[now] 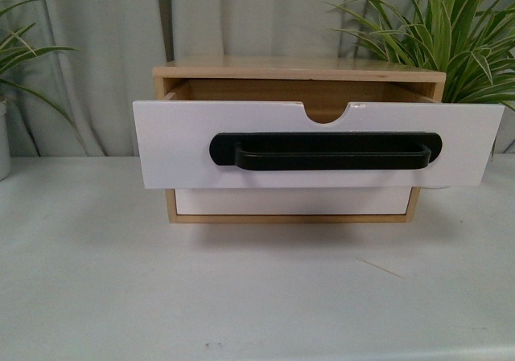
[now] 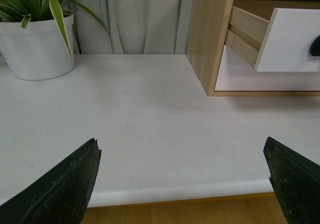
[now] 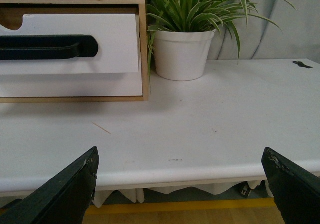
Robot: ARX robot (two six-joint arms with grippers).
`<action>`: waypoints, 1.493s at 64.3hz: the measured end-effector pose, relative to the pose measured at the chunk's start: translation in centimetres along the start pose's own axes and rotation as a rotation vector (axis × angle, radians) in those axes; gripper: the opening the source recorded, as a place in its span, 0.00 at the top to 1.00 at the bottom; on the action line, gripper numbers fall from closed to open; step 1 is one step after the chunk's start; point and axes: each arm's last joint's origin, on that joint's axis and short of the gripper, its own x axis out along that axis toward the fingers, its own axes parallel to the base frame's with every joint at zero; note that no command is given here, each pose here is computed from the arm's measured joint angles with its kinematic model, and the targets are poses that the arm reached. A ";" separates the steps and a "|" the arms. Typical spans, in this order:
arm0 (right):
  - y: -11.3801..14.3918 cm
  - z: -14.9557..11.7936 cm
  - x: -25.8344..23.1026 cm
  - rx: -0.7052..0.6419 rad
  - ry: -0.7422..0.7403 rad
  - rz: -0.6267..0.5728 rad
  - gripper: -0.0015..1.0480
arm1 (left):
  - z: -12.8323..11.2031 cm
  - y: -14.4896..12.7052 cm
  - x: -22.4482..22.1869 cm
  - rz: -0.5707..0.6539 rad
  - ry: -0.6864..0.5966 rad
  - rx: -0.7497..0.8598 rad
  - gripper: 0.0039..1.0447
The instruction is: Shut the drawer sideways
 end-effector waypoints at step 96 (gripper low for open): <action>4.7 4.3 12.6 -0.812 0.200 0.440 0.09 | 7.6 -13.1 15.3 0.093 0.318 -0.622 0.05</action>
